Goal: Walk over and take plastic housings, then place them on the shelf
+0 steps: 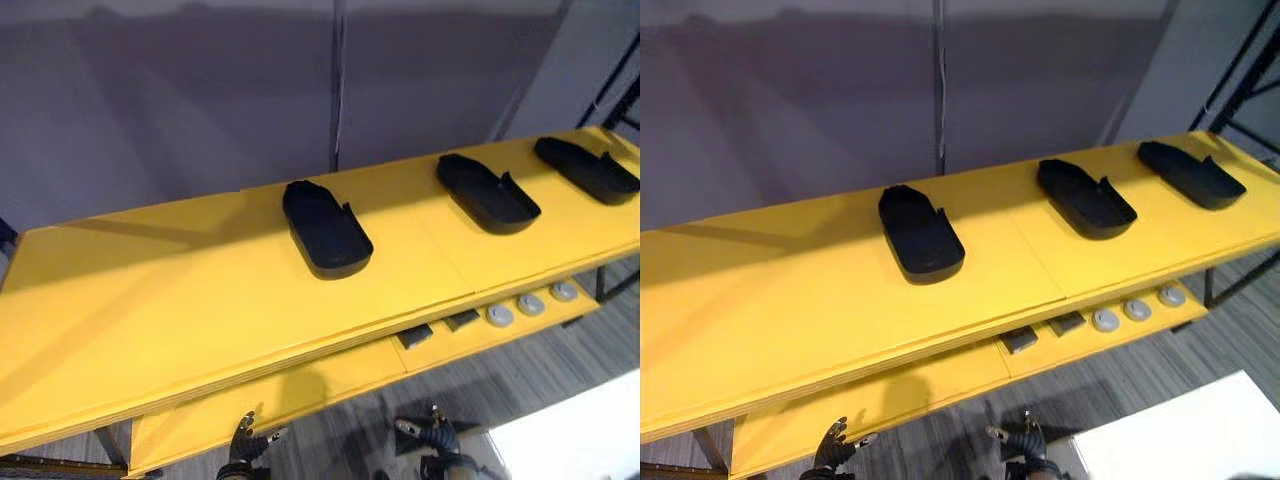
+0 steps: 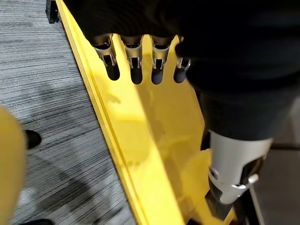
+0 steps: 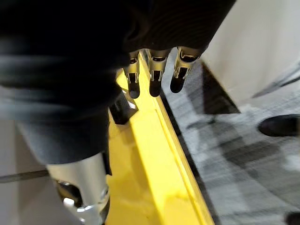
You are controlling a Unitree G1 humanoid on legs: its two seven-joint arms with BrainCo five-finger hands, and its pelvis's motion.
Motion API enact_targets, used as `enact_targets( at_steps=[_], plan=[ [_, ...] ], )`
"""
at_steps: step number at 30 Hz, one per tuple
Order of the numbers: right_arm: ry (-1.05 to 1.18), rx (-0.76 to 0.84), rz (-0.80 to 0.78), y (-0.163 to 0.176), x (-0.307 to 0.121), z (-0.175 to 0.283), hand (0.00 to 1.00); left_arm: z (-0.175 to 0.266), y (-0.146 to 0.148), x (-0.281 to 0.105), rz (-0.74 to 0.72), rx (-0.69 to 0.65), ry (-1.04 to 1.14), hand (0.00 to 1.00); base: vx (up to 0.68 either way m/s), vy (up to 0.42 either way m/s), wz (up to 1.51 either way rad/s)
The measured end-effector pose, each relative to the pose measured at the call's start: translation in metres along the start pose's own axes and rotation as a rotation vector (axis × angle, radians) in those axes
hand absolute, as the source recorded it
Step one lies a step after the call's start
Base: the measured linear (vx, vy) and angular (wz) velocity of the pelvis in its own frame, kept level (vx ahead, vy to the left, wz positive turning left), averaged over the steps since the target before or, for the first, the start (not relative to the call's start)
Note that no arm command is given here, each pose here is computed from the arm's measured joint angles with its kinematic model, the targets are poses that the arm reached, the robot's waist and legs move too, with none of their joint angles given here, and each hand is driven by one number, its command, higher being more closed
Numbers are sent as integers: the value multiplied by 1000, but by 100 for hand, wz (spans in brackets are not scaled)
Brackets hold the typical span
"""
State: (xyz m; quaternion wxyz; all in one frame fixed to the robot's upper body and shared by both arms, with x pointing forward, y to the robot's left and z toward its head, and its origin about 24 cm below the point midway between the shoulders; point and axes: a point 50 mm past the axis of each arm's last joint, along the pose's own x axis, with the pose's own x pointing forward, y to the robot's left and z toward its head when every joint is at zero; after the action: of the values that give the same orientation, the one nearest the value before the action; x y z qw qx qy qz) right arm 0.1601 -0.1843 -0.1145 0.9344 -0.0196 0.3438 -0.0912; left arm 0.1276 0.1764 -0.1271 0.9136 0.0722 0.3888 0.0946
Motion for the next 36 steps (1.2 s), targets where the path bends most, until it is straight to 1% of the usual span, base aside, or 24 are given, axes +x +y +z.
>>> enact_targets(
  at_steps=[5,9,13,17,20,22,25,27,30,36],
  plan=[
    [-110,-39,24,7,5,29,0,19,1,4,6,-12,-75,0,-74,167,-96],
    [-163,-94,37,10,12,48,0,49,-2,16,-5,0,-154,0,-162,133,-106],
    [-122,-110,30,5,13,40,0,54,-1,17,-6,23,-170,0,-94,64,-71],
    [-106,-187,45,5,20,42,0,48,4,18,3,41,-146,0,-93,-38,-114],
    [-51,-233,23,-8,23,32,0,42,-1,19,-11,38,-118,0,-106,-179,-105],
    [-31,-230,10,-11,22,26,0,29,-1,15,-12,40,-79,0,-58,-110,-120],
    [-14,-230,-1,-14,20,21,0,21,-2,12,-14,37,-54,0,-48,-82,-130],
    [0,-226,3,-12,18,16,0,21,-2,12,-15,38,-54,0,-6,-64,-90],
    [22,-221,9,-10,15,9,0,17,6,14,-2,59,-36,0,19,-135,-84],
    [79,-186,-10,-17,6,-11,0,23,-4,15,-52,76,-53,0,20,-189,-48]
  ],
)
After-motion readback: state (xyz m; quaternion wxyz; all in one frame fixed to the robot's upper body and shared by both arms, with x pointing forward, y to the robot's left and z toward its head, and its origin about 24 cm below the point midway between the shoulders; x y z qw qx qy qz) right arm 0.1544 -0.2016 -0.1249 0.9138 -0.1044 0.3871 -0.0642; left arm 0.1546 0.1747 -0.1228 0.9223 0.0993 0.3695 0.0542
